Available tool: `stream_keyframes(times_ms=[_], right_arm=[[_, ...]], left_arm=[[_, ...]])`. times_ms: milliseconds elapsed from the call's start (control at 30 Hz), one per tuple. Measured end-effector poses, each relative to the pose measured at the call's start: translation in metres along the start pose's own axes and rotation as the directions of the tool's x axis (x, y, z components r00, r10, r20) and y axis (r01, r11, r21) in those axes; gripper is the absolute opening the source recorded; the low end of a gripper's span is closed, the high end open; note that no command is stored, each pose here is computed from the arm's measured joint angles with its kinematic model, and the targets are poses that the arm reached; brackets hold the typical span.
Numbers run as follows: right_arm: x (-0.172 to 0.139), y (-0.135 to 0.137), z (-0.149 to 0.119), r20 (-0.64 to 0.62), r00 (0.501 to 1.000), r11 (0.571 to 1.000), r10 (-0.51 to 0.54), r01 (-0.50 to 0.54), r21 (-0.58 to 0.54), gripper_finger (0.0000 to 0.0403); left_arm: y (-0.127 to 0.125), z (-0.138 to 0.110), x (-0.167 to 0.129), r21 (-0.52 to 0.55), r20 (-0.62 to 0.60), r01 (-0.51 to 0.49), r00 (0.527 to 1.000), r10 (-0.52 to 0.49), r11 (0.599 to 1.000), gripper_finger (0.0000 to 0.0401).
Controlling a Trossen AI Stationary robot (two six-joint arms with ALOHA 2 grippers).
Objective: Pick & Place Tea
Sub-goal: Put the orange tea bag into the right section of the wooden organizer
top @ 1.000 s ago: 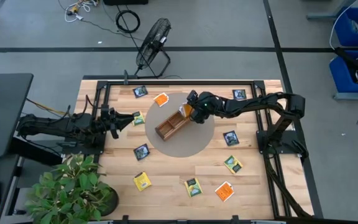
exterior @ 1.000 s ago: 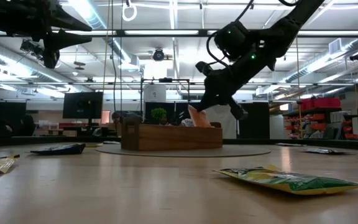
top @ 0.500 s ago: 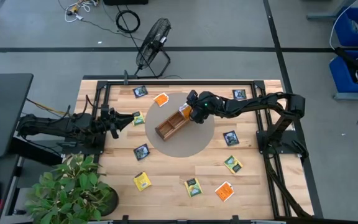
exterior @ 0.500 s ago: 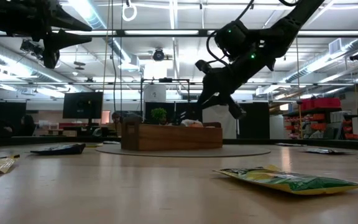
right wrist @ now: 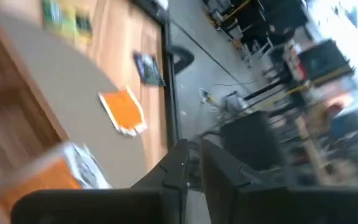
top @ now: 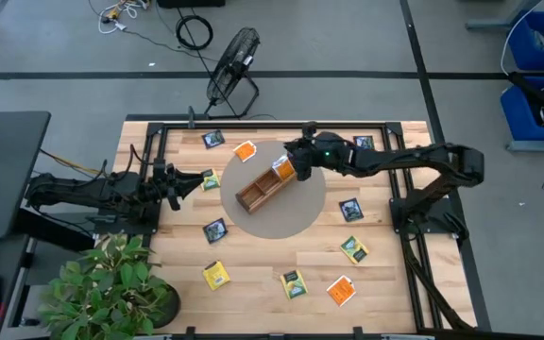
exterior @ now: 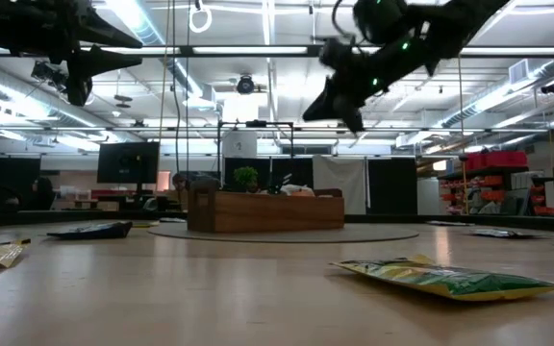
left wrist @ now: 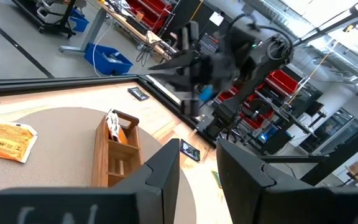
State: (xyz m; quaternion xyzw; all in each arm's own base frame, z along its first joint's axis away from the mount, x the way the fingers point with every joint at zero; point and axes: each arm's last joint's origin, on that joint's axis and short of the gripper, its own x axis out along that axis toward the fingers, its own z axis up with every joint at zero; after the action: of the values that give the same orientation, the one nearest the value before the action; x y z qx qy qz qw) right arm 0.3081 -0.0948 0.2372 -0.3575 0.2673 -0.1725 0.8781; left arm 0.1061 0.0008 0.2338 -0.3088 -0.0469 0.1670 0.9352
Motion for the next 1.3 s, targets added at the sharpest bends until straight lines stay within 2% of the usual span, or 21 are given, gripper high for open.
stream_keyframes(times_ms=[100, 167, 267, 400, 433, 567, 867, 967, 1033, 1167, 1300], right_arm=[[-0.017, -0.005, 0.007, 0.033, 0.999, 0.984, 0.043, -0.048, 0.172, 0.0041], [-0.026, -0.008, 0.011, 0.049, 0.997, 0.968, 0.054, -0.065, 0.243, 0.0039], [-0.04, -0.012, 0.012, 0.002, 1.0, 0.961, 0.031, -0.03, 0.275, 0.0039], [-0.059, -0.02, 0.011, -0.089, 0.995, 0.941, -0.041, 0.068, 0.33, 0.0039], [-0.063, -0.022, 0.01, -0.108, 0.993, 0.924, -0.052, 0.089, 0.371, 0.0039], [-0.071, -0.032, 0.009, -0.127, 0.985, 0.811, -0.118, 0.169, 0.56, 0.0039], [-0.078, -0.042, 0.008, -0.123, 0.977, 0.731, -0.174, 0.212, 0.649, 0.0039], [-0.078, -0.044, 0.008, -0.146, 0.965, 0.739, -0.215, 0.259, 0.621, 0.0039], [-0.078, -0.048, 0.012, -0.123, 0.954, 0.725, -0.273, 0.288, 0.625, 0.0039], [-0.085, -0.056, 0.014, -0.151, 0.926, 0.697, -0.345, 0.361, 0.619, 0.0039], [-0.094, -0.063, 0.018, -0.176, 0.925, 0.671, -0.337, 0.367, 0.645, 0.0039]], left_arm=[[0.0, 0.0, 0.0, 0.001, 0.0, 0.0, 1.0, 0.0, 1.0, 0.011], [0.0, 0.0, 0.0, 0.001, -0.001, 0.0, 1.0, 0.0, 1.0, 0.011], [0.0, 0.0, 0.0, 0.001, 0.001, -0.002, 1.0, 0.002, 1.0, 0.011], [0.0, 0.0, 0.0, 0.001, 0.002, -0.003, 1.0, 0.003, 1.0, 0.011], [0.0, 0.0, 0.0, 0.0, 0.002, -0.003, 1.0, 0.003, 1.0, 0.011], [0.0, 0.0, 0.0, 0.0, 0.002, -0.003, 1.0, 0.003, 1.0, 0.011], [0.0, 0.0, 0.0, 0.0, 0.002, -0.003, 1.0, 0.003, 1.0, 0.011], [0.0, 0.0, 0.0, 0.0, 0.001, -0.002, 1.0, 0.002, 1.0, 0.011], [0.0, 0.0, 0.0, 0.001, 0.001, -0.002, 1.0, 0.002, 1.0, 0.011], [0.0, 0.0, 0.0, 0.001, 0.001, -0.002, 1.0, 0.002, 1.0, 0.011], [0.0, 0.0, 0.0, 0.001, 0.001, -0.002, 1.0, 0.002, 1.0, 0.011]])
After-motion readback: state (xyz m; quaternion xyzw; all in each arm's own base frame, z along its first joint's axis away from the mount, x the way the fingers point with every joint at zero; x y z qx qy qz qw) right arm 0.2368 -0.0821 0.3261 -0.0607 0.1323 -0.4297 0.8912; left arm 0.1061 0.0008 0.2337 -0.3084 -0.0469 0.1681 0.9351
